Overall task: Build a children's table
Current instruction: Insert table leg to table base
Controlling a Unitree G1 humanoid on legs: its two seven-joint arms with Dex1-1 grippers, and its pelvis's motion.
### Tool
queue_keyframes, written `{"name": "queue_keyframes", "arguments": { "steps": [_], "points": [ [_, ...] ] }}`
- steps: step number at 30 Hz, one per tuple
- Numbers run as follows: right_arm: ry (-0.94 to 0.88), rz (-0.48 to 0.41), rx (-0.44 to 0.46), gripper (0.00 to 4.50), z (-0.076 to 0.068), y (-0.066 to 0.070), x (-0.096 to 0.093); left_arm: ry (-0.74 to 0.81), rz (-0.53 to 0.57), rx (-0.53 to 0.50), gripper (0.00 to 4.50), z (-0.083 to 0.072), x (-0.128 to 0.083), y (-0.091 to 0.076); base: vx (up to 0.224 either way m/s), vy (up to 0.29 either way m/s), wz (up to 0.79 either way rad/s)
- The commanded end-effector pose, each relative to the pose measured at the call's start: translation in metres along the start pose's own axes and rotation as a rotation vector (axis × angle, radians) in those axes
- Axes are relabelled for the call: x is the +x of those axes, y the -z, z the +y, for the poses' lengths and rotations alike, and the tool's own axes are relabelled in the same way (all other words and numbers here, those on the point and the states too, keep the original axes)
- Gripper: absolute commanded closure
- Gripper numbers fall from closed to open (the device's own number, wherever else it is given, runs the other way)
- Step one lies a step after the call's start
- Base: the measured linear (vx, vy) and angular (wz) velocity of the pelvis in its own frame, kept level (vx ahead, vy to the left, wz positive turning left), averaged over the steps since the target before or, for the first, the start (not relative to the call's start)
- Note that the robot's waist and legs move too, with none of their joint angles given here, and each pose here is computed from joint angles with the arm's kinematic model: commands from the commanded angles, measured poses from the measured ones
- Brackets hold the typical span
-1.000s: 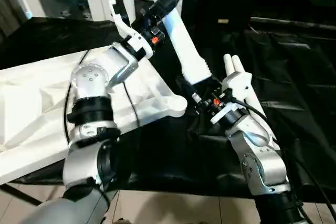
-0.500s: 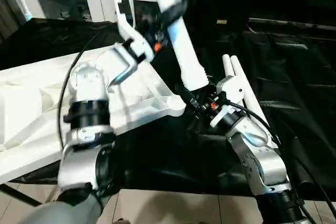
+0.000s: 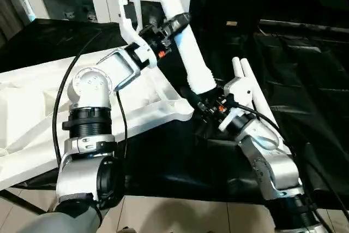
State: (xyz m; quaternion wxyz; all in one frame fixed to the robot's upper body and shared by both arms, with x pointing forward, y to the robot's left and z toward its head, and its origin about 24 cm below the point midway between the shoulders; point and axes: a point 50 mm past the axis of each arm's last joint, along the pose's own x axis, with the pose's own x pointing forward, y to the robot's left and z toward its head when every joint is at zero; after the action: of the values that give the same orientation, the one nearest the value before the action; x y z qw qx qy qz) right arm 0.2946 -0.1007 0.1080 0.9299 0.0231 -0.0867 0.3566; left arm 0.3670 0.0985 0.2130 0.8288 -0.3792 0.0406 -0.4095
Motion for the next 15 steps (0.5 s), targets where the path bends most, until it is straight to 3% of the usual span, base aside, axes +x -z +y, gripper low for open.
{"name": "queue_keyframes", "arguments": {
  "steps": [1,2,5,8,12,15],
  "points": [
    [0.025,0.003,0.003,1.91,-0.007,-0.002,-0.004,0.006,-0.006,0.048,2.51,-0.005,0.000,-0.001,0.000,0.000,0.00],
    [0.024,0.003,0.007,1.91,-0.007,-0.002,-0.004,0.007,-0.007,0.050,2.54,-0.005,0.000,-0.001,0.000,0.000,0.00],
    [0.016,0.000,0.014,1.22,-0.007,-0.003,-0.005,-0.002,-0.017,0.087,2.58,-0.008,0.001,-0.002,0.000,0.000,0.00],
    [-0.021,0.000,0.029,1.01,-0.004,-0.004,-0.003,-0.033,-0.033,0.133,2.59,-0.009,0.002,-0.005,0.000,0.000,0.00],
    [-0.132,0.018,0.097,0.68,0.006,-0.007,-0.006,-0.169,-0.003,0.347,2.59,-0.001,0.005,-0.006,0.000,0.000,0.00],
    [-0.149,0.039,0.119,0.37,0.007,-0.009,-0.006,-0.190,0.002,0.395,2.59,0.000,0.006,-0.005,0.000,0.000,0.00]
  ]
}}
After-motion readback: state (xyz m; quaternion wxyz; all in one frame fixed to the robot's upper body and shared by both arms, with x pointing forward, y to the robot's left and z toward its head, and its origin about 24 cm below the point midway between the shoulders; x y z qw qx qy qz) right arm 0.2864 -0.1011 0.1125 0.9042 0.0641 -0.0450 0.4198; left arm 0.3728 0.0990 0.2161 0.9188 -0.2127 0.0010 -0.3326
